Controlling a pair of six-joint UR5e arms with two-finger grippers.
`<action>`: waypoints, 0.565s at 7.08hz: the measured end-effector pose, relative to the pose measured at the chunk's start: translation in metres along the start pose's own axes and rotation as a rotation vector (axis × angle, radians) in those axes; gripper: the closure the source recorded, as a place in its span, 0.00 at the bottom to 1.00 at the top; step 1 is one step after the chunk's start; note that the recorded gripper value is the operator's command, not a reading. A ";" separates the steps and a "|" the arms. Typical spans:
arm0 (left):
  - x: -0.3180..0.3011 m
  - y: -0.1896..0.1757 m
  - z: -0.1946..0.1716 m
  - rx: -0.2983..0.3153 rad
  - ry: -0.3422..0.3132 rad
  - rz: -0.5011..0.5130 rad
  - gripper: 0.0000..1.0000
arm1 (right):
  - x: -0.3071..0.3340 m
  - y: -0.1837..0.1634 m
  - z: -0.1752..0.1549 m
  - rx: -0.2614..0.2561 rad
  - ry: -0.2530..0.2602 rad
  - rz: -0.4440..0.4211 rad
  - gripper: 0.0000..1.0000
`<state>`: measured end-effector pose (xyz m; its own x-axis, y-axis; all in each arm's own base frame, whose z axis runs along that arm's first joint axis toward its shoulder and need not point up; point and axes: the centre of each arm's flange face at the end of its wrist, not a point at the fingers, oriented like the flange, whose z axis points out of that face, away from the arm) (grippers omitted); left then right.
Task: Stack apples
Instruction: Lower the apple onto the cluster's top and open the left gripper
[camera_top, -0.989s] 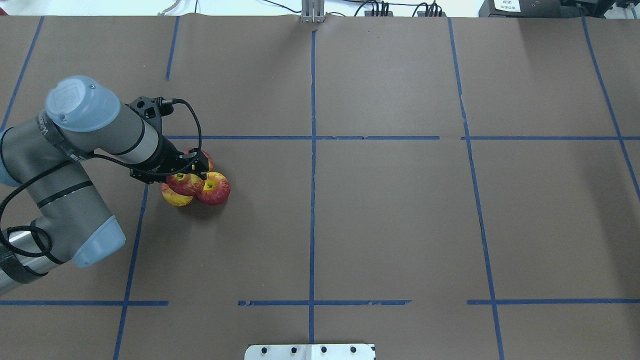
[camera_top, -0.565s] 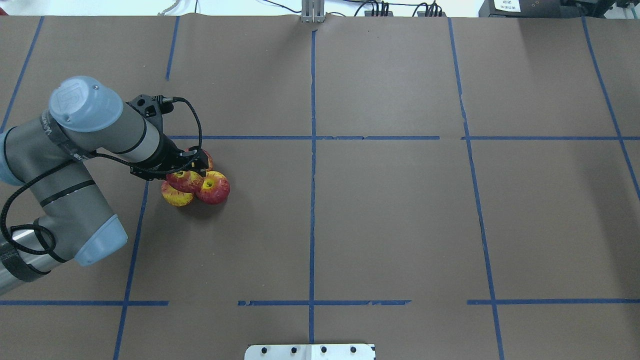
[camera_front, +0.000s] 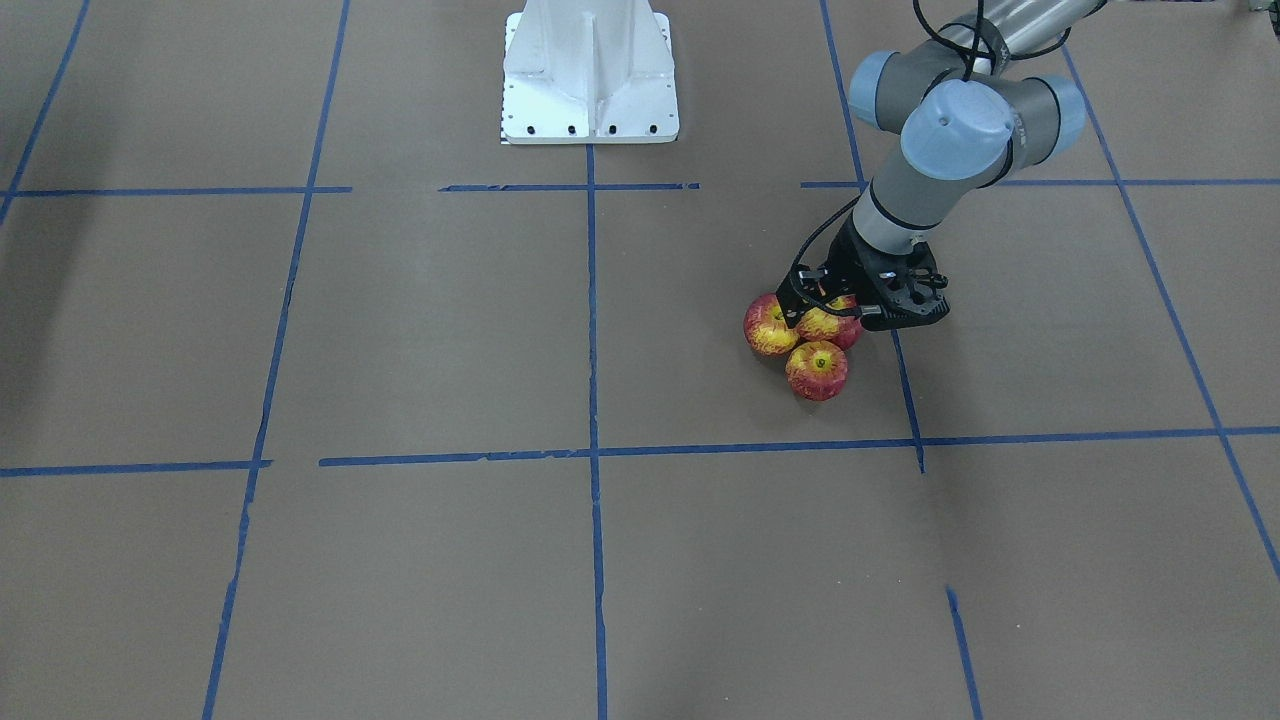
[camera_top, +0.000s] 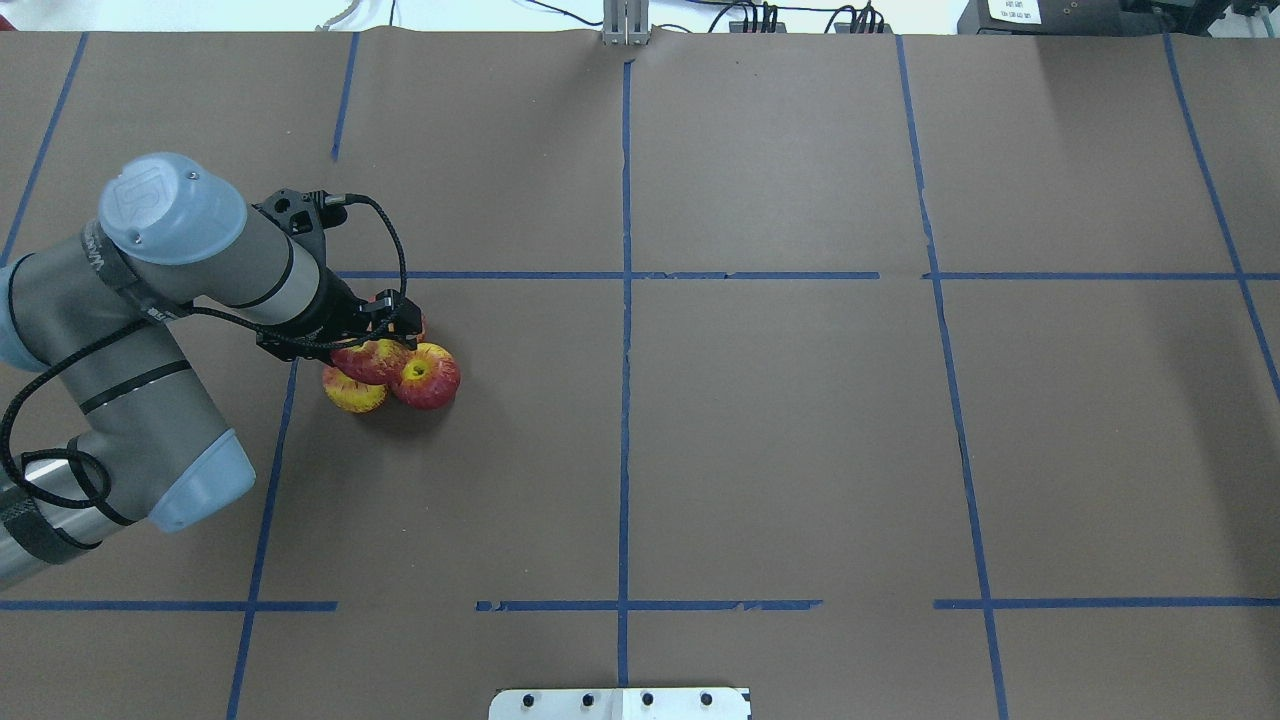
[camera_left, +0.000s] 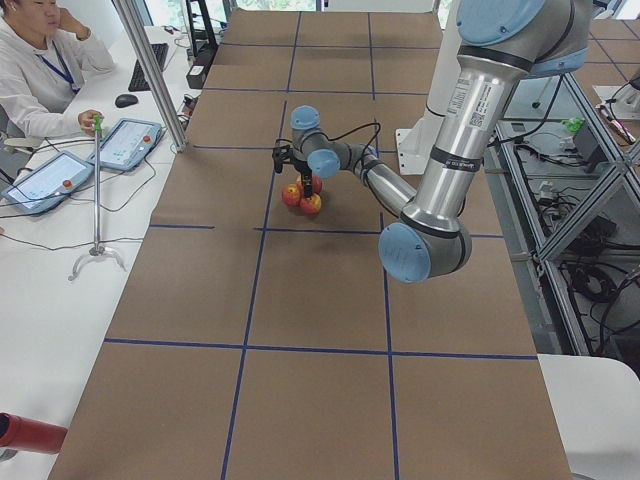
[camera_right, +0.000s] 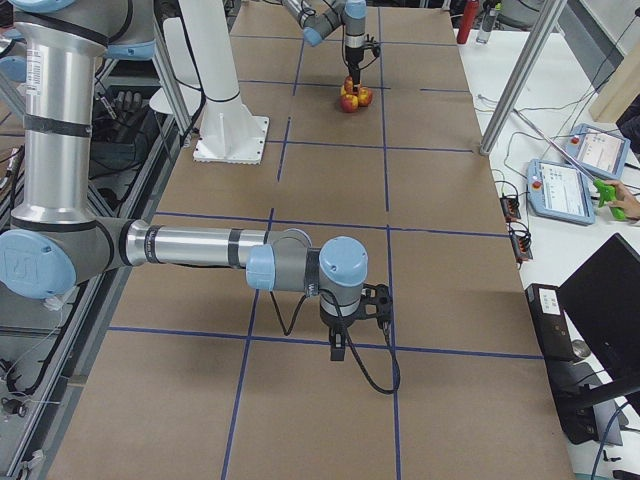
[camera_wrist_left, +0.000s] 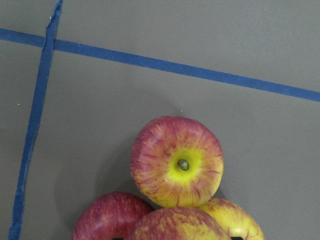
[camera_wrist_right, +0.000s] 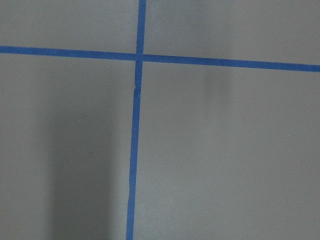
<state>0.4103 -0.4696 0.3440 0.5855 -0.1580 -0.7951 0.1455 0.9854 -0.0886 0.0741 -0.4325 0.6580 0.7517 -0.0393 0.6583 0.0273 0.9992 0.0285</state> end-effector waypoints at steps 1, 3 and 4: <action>0.001 0.001 -0.003 0.001 0.005 0.001 0.00 | 0.000 0.000 0.000 0.000 0.000 0.000 0.00; -0.002 0.004 -0.024 0.017 0.024 0.007 0.00 | 0.000 0.000 0.000 0.000 0.000 0.000 0.00; -0.009 0.007 -0.048 0.034 0.034 0.003 0.00 | 0.000 0.000 0.000 0.000 0.000 0.000 0.00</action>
<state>0.3676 -0.4585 0.3222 0.5588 -0.1523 -0.8152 0.1715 0.9830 -0.0661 0.0741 -0.4325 0.6580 0.7517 -0.0393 0.6583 0.0272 0.9992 0.0285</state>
